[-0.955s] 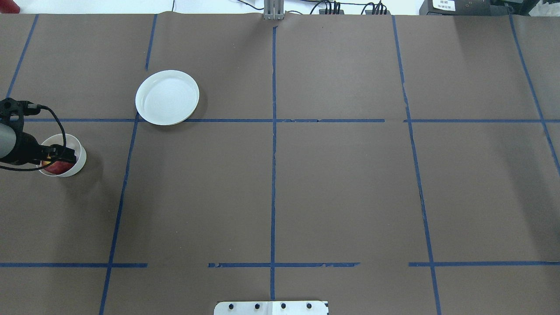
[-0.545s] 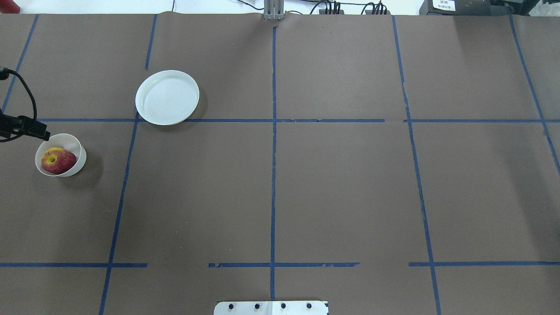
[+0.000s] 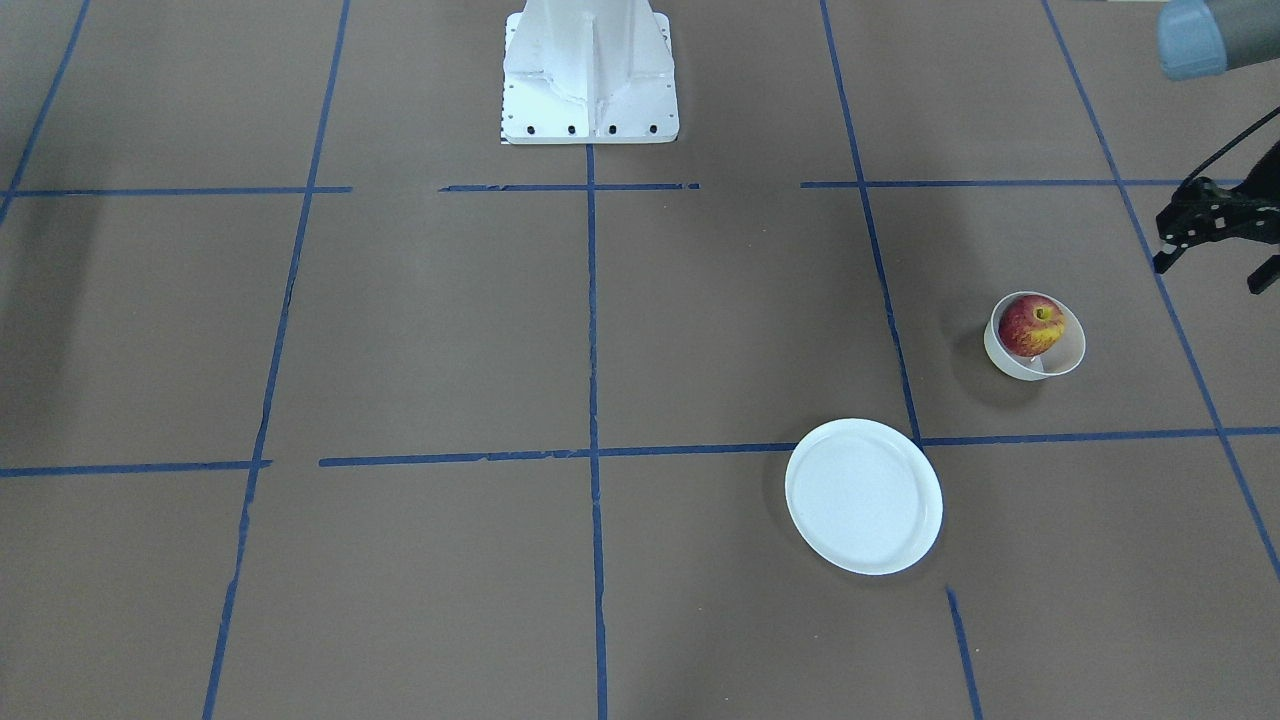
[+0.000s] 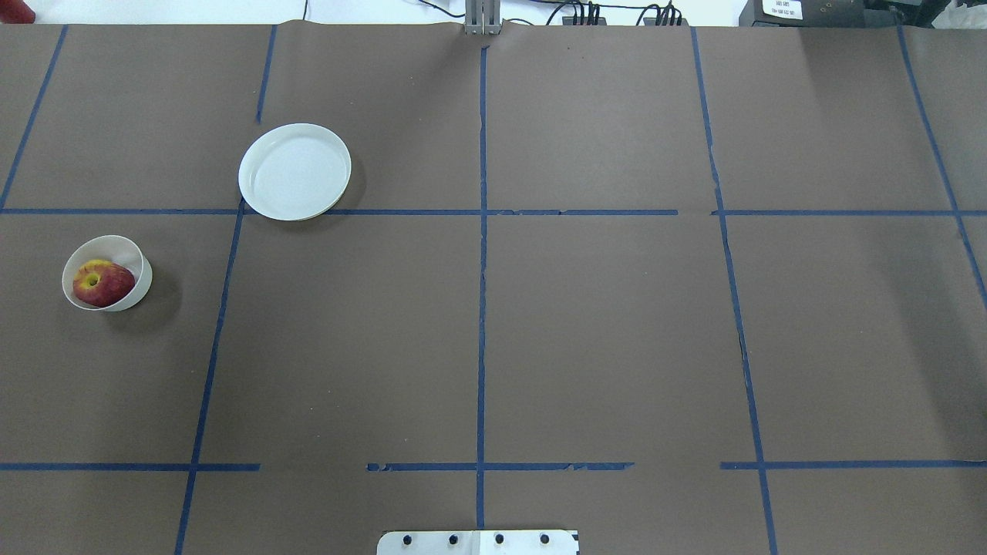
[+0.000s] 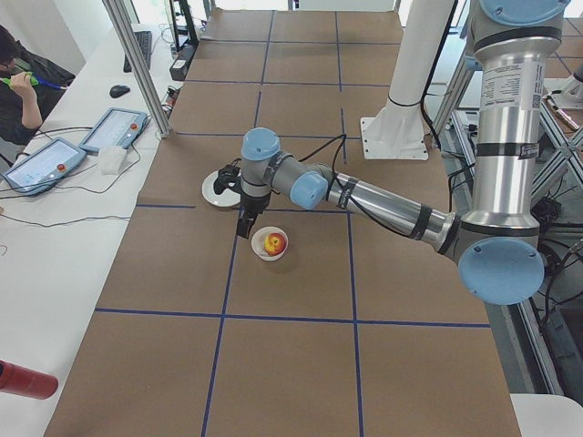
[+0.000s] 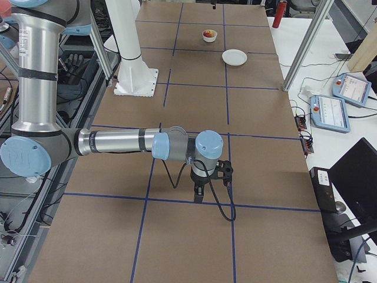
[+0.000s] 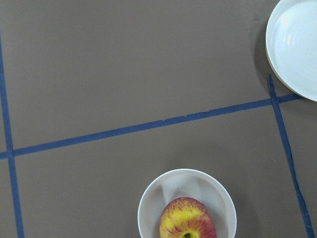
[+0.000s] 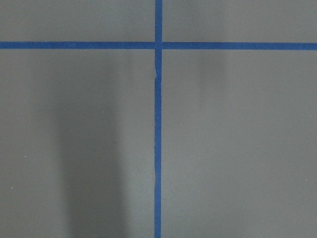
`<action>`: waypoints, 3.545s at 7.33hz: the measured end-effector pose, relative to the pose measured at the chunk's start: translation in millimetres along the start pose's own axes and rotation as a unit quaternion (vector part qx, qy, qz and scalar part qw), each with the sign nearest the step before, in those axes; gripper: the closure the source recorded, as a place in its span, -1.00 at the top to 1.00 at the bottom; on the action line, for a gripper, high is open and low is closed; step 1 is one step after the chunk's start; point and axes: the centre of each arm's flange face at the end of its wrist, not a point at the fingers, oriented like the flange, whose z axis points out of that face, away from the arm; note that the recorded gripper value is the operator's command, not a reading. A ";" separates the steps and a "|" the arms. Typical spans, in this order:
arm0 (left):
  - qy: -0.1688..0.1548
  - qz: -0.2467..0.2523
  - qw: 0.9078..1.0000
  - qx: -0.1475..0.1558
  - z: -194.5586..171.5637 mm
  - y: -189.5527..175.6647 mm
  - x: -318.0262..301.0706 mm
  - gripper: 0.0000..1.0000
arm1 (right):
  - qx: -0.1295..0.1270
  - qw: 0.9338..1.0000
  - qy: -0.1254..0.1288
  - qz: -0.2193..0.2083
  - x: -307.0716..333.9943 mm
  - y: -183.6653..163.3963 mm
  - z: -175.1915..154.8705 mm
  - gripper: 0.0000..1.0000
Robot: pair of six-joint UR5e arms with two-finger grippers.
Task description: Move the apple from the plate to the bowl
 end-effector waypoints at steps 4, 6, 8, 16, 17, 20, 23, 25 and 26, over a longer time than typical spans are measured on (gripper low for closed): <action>0.009 -0.068 0.997 -0.046 -10.7 105.8 -143.5 1.00 | 0.000 1.000 0.000 0.000 -0.1 0.0 0.2 1.00; 0.013 -0.090 0.994 -0.062 3.6 125.6 -161.5 1.00 | 0.000 1.000 0.000 0.000 -0.1 0.0 0.2 1.00; 0.014 -0.100 0.993 -0.068 8.9 127.6 -166.1 1.00 | 0.000 1.000 0.000 0.000 0.0 0.1 0.4 1.00; 0.010 -0.123 0.990 -0.074 13.0 132.3 -170.4 1.00 | 0.000 1.000 0.000 0.000 -0.2 0.0 0.1 1.00; 0.010 -0.123 0.990 -0.074 12.5 131.1 -170.2 1.00 | 0.000 1.000 0.000 0.000 -0.3 -0.2 0.1 1.00; 0.010 -0.120 0.990 -0.072 11.2 128.4 -169.4 1.00 | 0.000 1.000 0.000 0.000 -0.3 -0.2 0.0 1.00; 0.010 -0.119 0.990 -0.072 11.2 128.8 -169.4 1.00 | 0.000 1.000 0.000 0.000 -0.1 0.0 0.2 1.00; 0.009 -0.119 0.990 -0.071 11.1 128.3 -169.4 1.00 | 0.000 1.000 0.000 0.000 -0.1 0.0 0.2 1.00; 0.009 -0.118 0.990 -0.071 11.0 128.1 -169.4 1.00 | 0.000 1.000 0.000 0.000 -0.1 0.0 0.2 1.00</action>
